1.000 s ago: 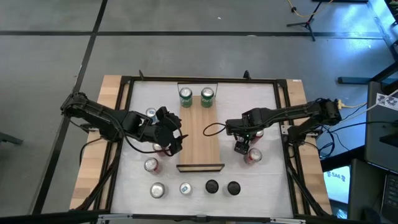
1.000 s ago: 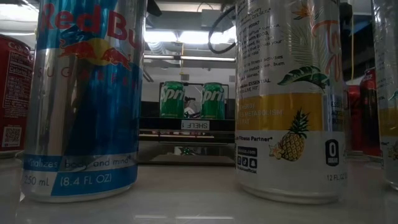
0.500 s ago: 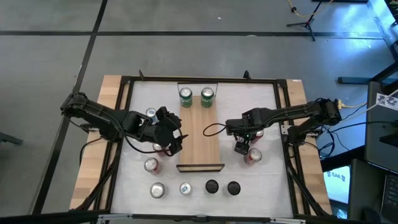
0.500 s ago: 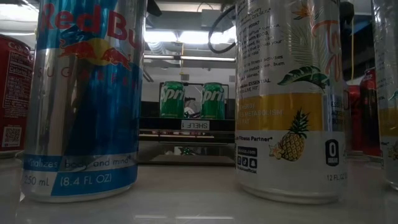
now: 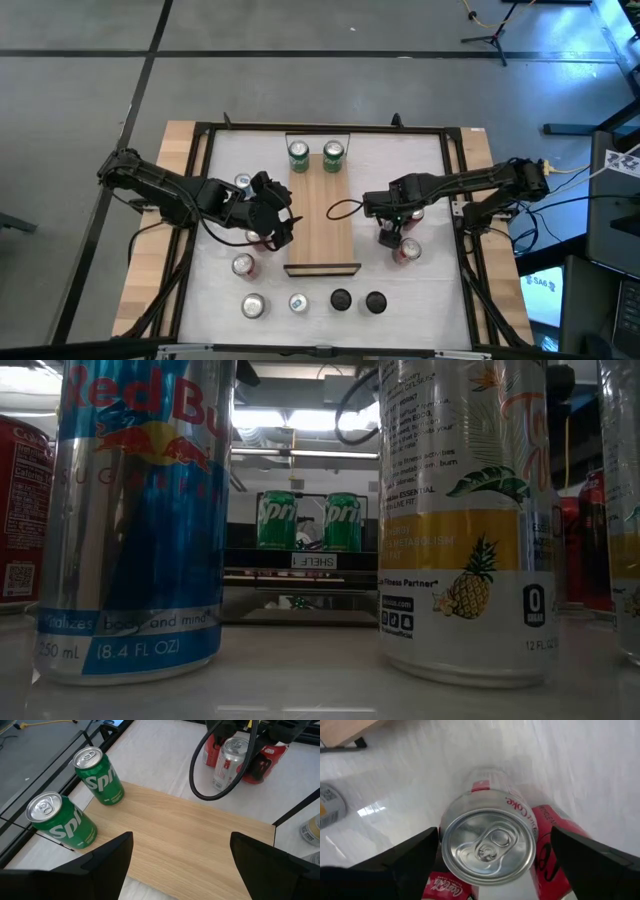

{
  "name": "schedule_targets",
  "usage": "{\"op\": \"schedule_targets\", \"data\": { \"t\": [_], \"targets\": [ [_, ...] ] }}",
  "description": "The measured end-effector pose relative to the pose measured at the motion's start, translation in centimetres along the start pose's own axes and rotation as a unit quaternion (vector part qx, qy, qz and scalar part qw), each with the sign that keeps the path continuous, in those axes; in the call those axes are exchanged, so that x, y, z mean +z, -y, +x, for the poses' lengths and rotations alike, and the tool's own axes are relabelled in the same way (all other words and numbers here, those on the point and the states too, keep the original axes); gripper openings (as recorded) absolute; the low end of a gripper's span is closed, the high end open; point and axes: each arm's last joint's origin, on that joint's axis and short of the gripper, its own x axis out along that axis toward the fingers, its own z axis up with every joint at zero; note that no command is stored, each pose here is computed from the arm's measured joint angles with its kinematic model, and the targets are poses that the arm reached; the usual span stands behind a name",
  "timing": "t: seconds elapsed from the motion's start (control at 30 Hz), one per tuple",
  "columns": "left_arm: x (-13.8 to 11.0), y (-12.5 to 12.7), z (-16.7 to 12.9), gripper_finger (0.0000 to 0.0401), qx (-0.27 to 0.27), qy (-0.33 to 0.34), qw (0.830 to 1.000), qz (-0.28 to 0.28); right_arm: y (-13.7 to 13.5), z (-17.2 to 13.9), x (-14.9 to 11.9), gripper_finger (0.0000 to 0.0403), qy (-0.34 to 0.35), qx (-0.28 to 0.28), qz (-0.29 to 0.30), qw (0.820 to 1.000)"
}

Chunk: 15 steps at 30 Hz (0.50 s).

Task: Place canned beverage on shelf
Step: Put the top silver soda can on the shelf

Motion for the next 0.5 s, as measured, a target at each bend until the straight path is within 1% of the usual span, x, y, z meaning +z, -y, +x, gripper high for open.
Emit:
{"op": "schedule_targets", "data": {
  "t": [0.23,0.37,0.5],
  "targets": [
    [0.0,0.0,0.0,0.0322,0.0,0.0,1.0,0.0,0.0,0.0,0.0,0.0379,0.0,0.0,-0.023,1.0],
    [0.0,0.0,0.0,0.0322,0.0,0.0,1.0,0.0,0.0,0.0,0.0,0.0379,0.0,-0.001,-0.065,0.998],
    [0.0,0.0,0.0,0.0322,0.0,0.0,1.0,0.0,0.01,0.0,0.0,0.0379,0.0,-0.001,-0.126,0.992]
  ]
}}
